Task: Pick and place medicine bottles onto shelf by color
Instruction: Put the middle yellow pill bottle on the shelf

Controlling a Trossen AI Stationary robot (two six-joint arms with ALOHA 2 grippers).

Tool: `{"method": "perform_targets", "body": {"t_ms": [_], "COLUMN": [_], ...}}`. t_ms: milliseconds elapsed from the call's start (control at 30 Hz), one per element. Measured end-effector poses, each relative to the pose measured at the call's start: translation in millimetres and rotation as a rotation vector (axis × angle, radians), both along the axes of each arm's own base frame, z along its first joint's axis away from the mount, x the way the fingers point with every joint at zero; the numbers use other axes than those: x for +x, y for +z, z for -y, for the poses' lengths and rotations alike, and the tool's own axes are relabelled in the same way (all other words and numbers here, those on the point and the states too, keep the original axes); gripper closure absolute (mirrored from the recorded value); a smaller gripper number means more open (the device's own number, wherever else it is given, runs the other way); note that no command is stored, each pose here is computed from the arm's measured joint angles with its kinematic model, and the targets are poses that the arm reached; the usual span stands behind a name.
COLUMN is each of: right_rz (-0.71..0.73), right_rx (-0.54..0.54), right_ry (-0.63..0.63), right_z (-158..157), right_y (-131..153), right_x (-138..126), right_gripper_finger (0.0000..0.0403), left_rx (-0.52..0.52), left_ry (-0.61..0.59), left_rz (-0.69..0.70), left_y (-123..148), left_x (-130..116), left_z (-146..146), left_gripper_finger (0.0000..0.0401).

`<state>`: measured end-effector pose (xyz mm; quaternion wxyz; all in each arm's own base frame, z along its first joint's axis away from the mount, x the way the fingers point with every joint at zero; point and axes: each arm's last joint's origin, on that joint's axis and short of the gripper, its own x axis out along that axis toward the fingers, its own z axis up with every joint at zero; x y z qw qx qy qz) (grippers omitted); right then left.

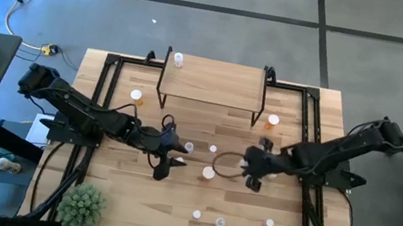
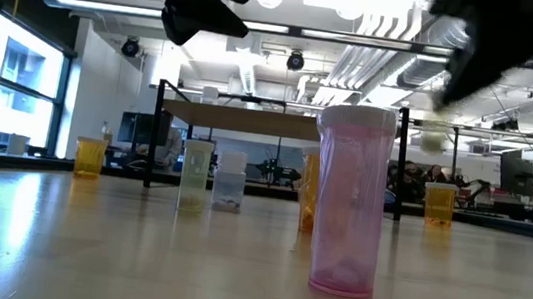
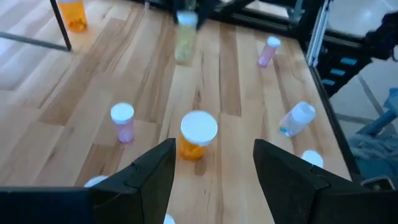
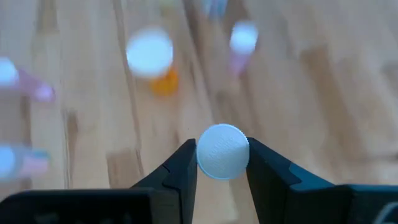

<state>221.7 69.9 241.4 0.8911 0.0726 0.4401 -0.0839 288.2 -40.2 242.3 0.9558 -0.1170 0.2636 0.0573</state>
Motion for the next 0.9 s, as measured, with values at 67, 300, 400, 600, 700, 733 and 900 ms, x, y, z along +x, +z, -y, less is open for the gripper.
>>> {"method": "perform_targets", "body": {"t_ms": [67,300,400,600,700,733,900], "right_rz": [0.032,0.143,0.181,0.197,0.196,0.197,0.212], "right_rx": [-0.020,-0.108,-0.145,-0.211,-0.235,-0.240,-0.244], "right_ry": [-0.006,-0.079,-0.151,-0.339,-0.441,-0.476,-0.624], "right_z": [9,55,81,134,157,163,190], "right_y": [19,87,113,154,168,171,183], "right_x": [7,21,20,1,-13,-17,-32], "right_gripper_finger": [0.0300,0.0300,0.0300,0.0300,0.0300,0.0300,0.0300], "left_rx": [-0.005,0.000,-0.031,-0.042,-0.033,-0.030,-0.032], "left_ry": [-0.015,-0.004,0.024,0.043,0.060,0.068,0.084], "left_rz": [-0.015,-0.102,-0.130,-0.168,-0.161,-0.161,-0.161], "left_y": [0,-7,-9,-12,-11,-11,-11], "left_x": [-1,-7,-9,-11,-11,-11,-10], "left_z": [0,-2,-3,-4,-5,-6,-10], "left_gripper_finger": [0.0194,0.0194,0.0194,0.0194,0.0194,0.0194,0.0194]}}
